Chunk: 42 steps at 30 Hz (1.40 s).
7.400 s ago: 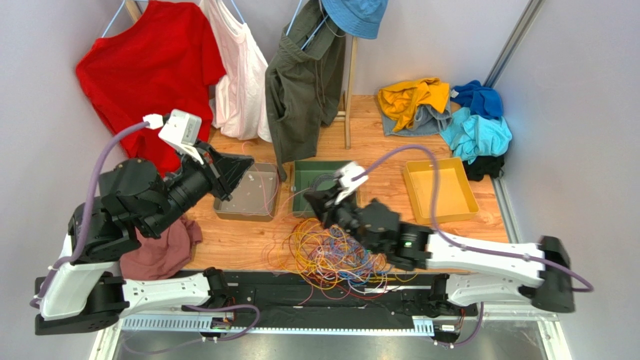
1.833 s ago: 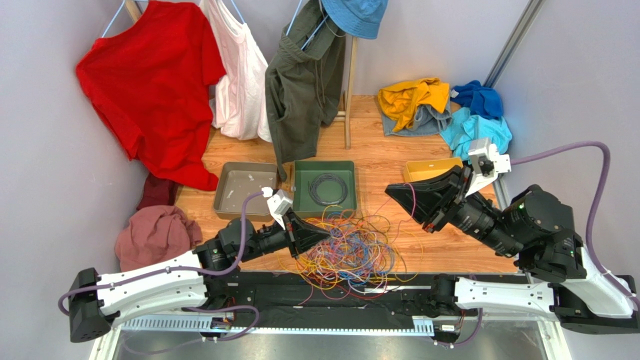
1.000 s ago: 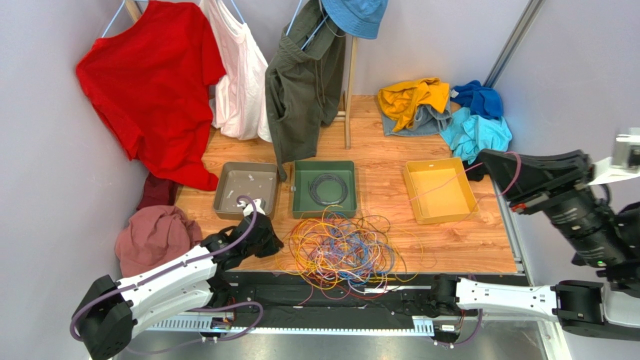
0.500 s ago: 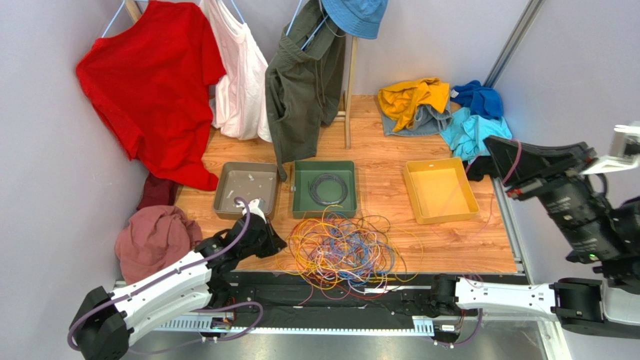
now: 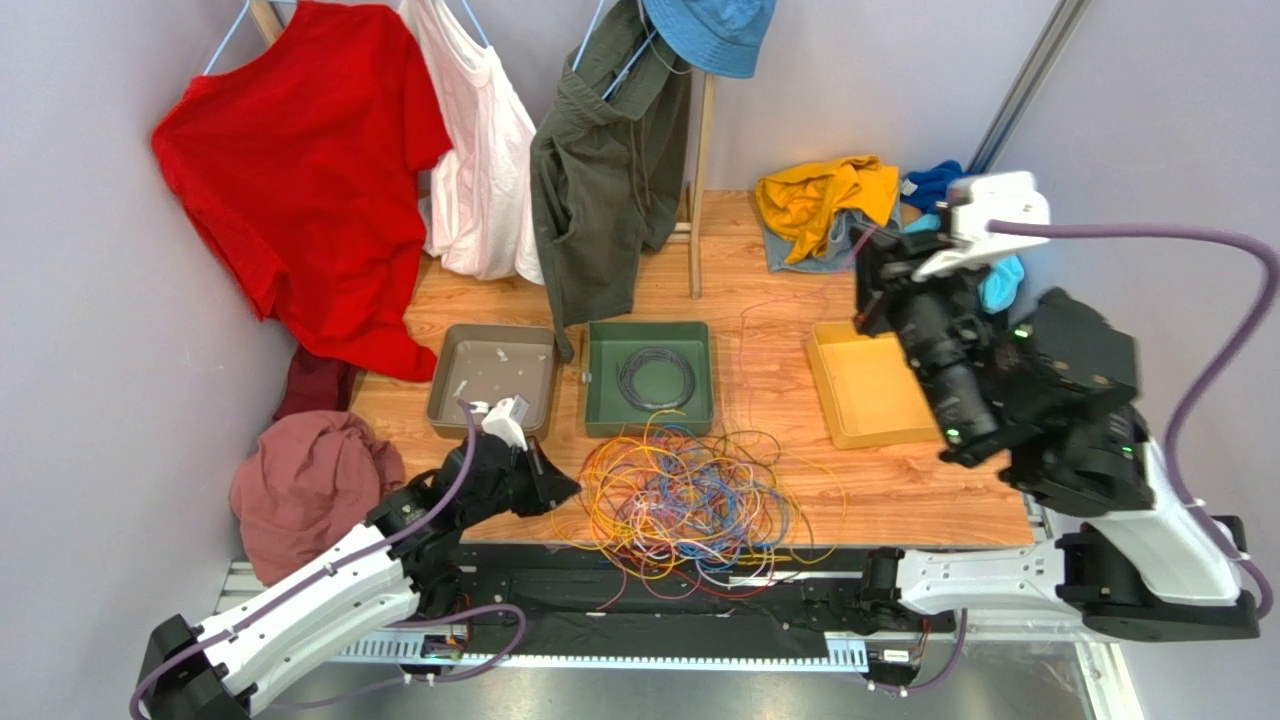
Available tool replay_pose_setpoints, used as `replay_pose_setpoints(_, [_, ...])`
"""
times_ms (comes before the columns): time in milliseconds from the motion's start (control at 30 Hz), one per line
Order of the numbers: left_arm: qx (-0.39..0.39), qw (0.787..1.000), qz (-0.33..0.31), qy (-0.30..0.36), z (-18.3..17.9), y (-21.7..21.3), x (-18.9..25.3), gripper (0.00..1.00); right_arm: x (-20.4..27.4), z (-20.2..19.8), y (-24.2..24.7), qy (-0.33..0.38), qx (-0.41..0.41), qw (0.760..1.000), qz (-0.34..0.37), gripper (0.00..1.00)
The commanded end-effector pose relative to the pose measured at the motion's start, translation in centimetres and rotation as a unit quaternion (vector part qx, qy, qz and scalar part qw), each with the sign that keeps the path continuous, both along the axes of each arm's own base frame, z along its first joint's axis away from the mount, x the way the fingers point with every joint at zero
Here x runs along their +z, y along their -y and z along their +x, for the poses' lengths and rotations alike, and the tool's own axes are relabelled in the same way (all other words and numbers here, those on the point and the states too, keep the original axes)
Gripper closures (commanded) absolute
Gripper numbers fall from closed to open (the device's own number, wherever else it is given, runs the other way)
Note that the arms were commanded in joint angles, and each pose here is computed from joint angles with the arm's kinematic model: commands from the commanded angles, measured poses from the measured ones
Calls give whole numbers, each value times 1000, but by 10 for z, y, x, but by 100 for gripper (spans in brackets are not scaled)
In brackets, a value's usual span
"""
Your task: Untangle the cables
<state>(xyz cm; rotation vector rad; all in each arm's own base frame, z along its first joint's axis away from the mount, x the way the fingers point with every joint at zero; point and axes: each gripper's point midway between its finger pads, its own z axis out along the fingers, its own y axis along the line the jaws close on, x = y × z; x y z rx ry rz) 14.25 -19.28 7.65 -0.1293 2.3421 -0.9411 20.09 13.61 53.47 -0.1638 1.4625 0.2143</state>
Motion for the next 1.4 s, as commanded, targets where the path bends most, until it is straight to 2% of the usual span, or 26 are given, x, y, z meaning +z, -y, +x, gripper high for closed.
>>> replay_pose_setpoints(0, [-15,1000,4,2,-5,-1,-4,100,-15,27,-43,-24,33,999,-20,100])
replay_pose_setpoints(33, [-16,1000,2,2,-5,-1,-4,100,-24,36,-48,-42,41,998,-25,100])
replay_pose_setpoints(67, [-18,1000,2,2,-5,0,-4,100,-22,54,-34,-49,15,999,-7,100])
replay_pose_setpoints(133, [-21,1000,-1,4,-6,1,-1,100,-30,72,-45,-68,27,997,6,100])
replay_pose_setpoints(367, [-28,999,-6,15,-4,4,6,100,-18,122,9,-62,-71,995,28,100])
replay_pose_setpoints(533, [-35,999,-6,15,-4,7,5,100,-50,152,31,-110,-108,987,55,100])
replay_pose_setpoints(667, [-40,999,-4,17,-4,7,5,100,-70,174,67,-140,-157,971,112,100])
replay_pose_setpoints(833, [-47,999,-5,22,-2,10,4,100,-51,177,98,-107,-193,963,156,100])
replay_pose_setpoints(1033, [-66,998,0,15,-1,19,1,100,-26,175,125,-72,-227,956,171,100])
replay_pose_setpoints(1233, [-74,997,-7,9,0,25,-2,100,-50,182,148,-88,-268,946,158,100])
replay_pose_setpoints(1367, [-71,997,-6,7,-4,21,-3,100,-60,178,161,-77,-277,941,179,100])
